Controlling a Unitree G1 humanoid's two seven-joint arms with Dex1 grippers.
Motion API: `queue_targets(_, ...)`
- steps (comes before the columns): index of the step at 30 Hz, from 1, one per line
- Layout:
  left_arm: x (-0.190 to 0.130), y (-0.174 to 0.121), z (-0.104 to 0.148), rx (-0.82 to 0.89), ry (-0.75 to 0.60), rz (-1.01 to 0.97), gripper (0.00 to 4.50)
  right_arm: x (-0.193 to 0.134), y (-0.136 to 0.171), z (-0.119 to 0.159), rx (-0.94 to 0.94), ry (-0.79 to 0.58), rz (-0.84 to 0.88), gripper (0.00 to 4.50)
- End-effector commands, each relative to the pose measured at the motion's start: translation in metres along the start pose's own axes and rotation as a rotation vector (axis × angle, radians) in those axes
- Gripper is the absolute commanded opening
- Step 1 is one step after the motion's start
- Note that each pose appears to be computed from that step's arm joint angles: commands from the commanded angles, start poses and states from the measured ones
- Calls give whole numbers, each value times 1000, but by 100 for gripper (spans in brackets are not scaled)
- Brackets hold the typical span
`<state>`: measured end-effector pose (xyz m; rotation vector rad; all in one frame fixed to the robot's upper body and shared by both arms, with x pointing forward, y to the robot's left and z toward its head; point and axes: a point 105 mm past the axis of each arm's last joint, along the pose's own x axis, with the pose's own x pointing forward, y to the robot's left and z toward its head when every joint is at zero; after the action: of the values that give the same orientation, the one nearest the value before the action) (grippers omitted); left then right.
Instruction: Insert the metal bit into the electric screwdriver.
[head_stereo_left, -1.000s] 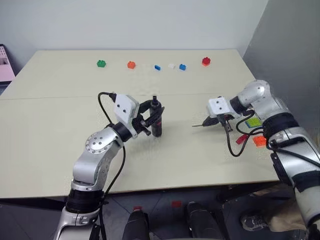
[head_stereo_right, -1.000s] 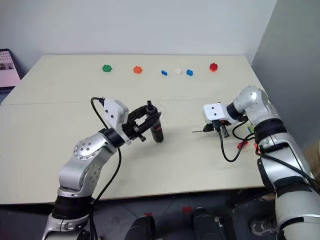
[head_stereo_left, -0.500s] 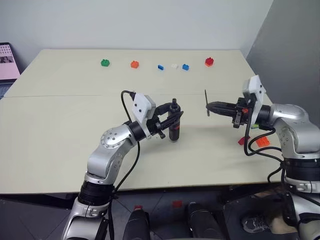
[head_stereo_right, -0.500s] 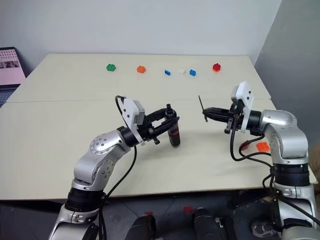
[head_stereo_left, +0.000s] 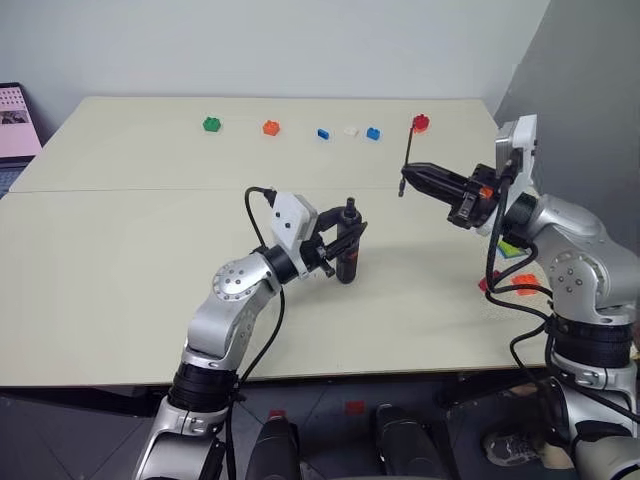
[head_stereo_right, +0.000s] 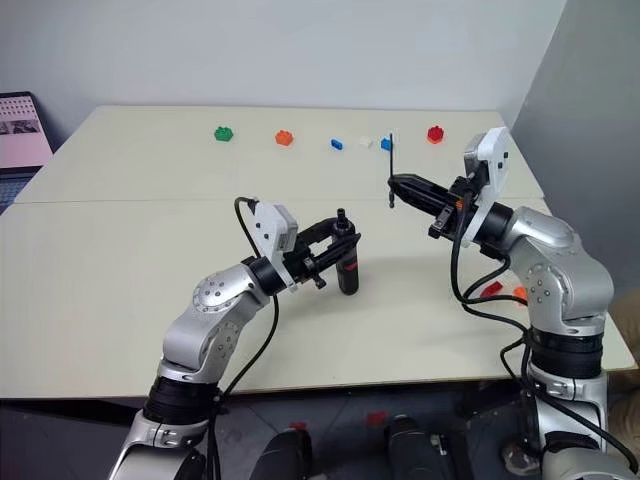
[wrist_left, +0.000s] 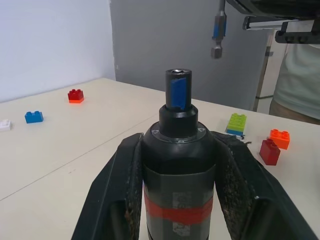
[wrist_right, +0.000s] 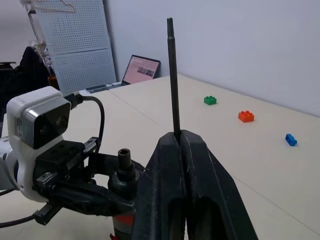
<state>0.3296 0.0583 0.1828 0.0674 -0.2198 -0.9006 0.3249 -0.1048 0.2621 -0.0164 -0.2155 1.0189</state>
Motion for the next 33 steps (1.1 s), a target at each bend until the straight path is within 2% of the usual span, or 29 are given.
queue_targets(1, 2, 1, 7, 33, -23, 30, 164, 5, 9, 17, -47, -59, 10, 0)
queue_targets(16, 2, 0, 10, 37, -27, 16, 164, 7, 14, 20, -2, -95, 40, 0)
queue_targets(33, 0, -20, 35, 12, -8, -374, 164, -4, 30, 44, 77, -106, 348, 0)
